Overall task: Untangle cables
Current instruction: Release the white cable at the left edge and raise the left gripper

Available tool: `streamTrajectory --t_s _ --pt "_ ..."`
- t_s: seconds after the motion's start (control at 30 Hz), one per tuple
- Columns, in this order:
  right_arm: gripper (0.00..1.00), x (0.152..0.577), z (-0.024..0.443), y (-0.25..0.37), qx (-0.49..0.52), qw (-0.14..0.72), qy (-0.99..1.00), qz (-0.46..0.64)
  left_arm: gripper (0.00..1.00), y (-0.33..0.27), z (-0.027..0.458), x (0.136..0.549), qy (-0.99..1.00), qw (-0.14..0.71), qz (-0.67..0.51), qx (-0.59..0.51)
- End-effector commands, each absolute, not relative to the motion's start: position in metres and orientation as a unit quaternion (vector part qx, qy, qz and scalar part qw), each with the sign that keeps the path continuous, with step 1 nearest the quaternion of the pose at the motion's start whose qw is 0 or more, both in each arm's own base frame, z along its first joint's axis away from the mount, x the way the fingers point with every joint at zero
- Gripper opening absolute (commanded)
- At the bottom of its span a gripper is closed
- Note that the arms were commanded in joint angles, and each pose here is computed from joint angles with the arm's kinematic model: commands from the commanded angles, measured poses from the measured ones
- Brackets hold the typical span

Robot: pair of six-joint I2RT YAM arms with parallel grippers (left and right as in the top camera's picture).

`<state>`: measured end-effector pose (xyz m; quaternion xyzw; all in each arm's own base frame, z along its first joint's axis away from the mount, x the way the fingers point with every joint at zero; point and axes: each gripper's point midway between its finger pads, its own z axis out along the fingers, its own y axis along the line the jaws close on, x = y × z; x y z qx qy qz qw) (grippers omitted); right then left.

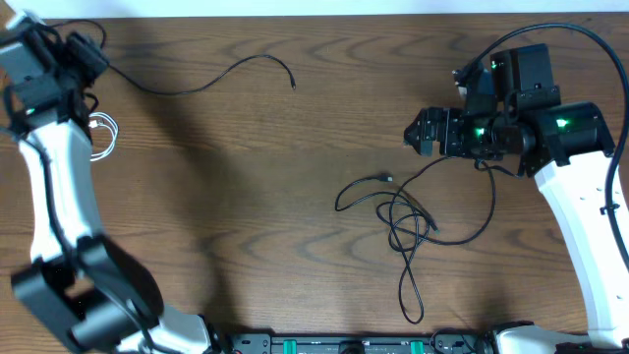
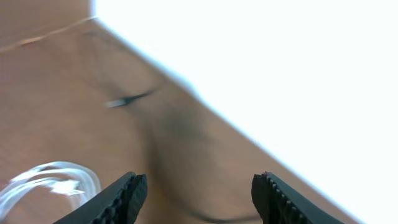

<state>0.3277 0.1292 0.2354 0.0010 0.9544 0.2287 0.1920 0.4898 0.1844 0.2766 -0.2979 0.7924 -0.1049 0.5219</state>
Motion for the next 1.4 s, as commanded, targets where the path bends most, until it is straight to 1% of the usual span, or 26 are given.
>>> streamTrajectory --t_s 0.0,0.13,0.23,0.4,0.5,0.63,0.77,0.87,1.07,1.13,1.17,1.37 --pt "0.99 0.321 0.235 0.144 0.009 0.172 0.952 0.254 0.64 0.103 0.305 0.485 0.788 0.476 -0.312 -0.234" --pt "0.99 0.313 0.234 0.156 -0.001 0.160 0.953 0.257 0.64 0.029 0.299 0.460 0.800 0.367 -0.438 -0.182" --pt "0.99 0.305 0.233 0.167 -0.018 0.152 0.954 0.259 0.64 -0.010 0.277 0.443 0.819 0.287 -0.460 -0.187" --pt "0.99 0.295 0.233 0.185 -0.046 0.144 0.953 0.264 0.64 -0.081 0.257 0.418 0.855 0.221 -0.458 -0.103" --pt "0.99 0.290 0.232 0.190 -0.055 0.138 0.953 0.264 0.64 -0.112 0.236 0.398 0.885 0.172 -0.424 -0.090" --pt "0.99 0.282 0.230 0.192 -0.060 0.124 0.955 0.261 0.64 -0.127 0.194 0.370 0.942 0.120 -0.300 -0.092" --pt "0.99 0.278 0.228 0.191 -0.057 0.116 0.957 0.259 0.64 -0.138 0.174 0.346 0.971 0.093 -0.210 -0.065" --pt "0.99 0.278 0.228 0.191 -0.056 0.115 0.958 0.258 0.64 -0.151 0.170 0.333 0.979 0.083 -0.184 -0.039" --pt "0.99 0.278 0.228 0.191 -0.052 0.114 0.958 0.259 0.65 -0.164 0.166 0.322 0.984 0.079 -0.157 -0.010" --pt "0.99 0.278 0.228 0.191 -0.031 0.108 0.959 0.262 0.88 -0.167 0.166 0.320 0.983 0.075 -0.164 -0.018" --pt "0.99 0.277 0.228 0.191 -0.023 0.103 0.959 0.263 0.91 -0.168 0.167 0.319 0.983 0.072 -0.169 -0.020" --pt "0.99 0.278 0.228 0.191 -0.019 0.105 0.959 0.263 0.91 -0.157 0.165 0.326 0.986 0.089 -0.140 -0.026"
